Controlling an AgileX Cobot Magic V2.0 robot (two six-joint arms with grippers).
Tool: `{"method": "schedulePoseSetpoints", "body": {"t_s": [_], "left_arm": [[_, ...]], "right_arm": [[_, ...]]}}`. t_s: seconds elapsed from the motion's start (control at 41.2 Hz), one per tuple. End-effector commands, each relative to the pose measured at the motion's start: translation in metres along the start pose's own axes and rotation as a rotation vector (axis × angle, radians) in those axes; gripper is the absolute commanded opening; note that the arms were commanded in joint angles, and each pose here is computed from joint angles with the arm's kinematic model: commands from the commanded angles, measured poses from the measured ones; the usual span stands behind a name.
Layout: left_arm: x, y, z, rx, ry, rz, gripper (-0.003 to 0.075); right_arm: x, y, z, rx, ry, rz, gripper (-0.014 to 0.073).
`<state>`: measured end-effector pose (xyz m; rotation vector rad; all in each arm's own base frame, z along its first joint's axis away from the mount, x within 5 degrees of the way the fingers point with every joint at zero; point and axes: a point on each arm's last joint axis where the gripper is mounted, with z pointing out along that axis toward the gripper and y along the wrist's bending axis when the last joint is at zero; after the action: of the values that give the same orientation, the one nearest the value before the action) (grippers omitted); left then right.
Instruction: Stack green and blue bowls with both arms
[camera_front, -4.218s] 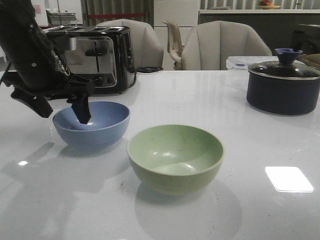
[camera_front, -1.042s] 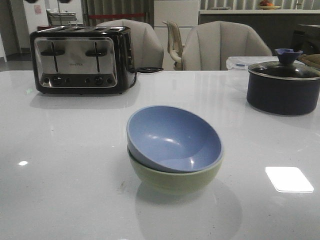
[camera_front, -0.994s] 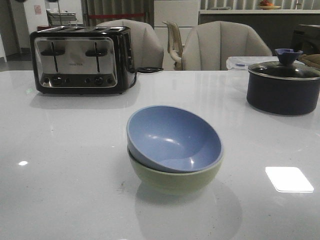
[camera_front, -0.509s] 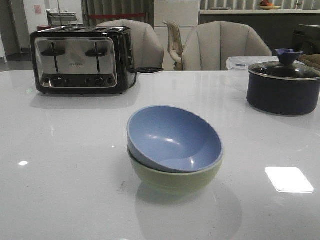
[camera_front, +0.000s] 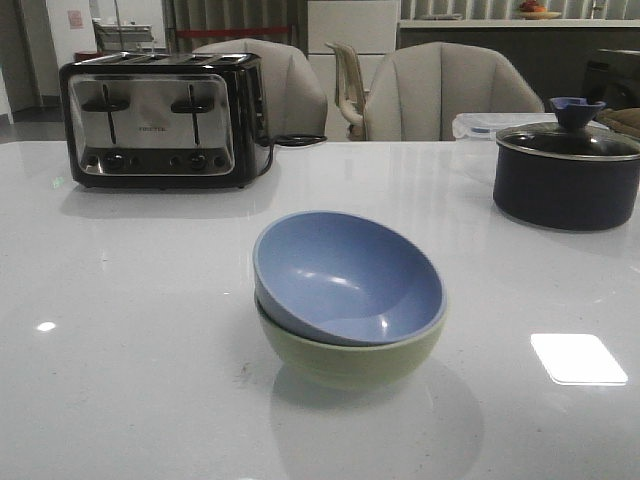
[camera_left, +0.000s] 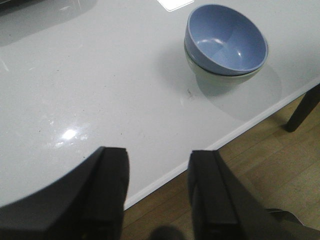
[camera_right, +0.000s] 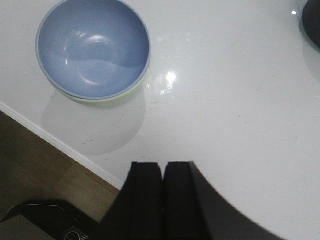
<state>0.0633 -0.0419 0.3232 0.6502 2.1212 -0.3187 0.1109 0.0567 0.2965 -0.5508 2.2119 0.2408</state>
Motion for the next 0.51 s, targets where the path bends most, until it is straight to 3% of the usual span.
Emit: {"method": "schedulePoseSetpoints", "body": {"t_s": [0.0,0.17,0.485], "left_arm": [[-0.0134,0.0003,-0.0055,-0.002,-0.103,-0.008,0.0227],[-0.0128,0.0003,-0.0054,-0.002,-0.097,-0.008,0.0096],[-0.0128,0.0003,-0.0054,-0.002,-0.097,-0.008,0.0101]], "right_arm": [[-0.0123,0.0001,-0.0058,0.0,-0.091,-0.01,0.0059],[-0.012,0.0001,-0.0057,0.0,-0.089,-0.01,0.0034],[-0.012,0.0001,-0.0057,0.0,-0.089,-0.01,0.0034]]}}
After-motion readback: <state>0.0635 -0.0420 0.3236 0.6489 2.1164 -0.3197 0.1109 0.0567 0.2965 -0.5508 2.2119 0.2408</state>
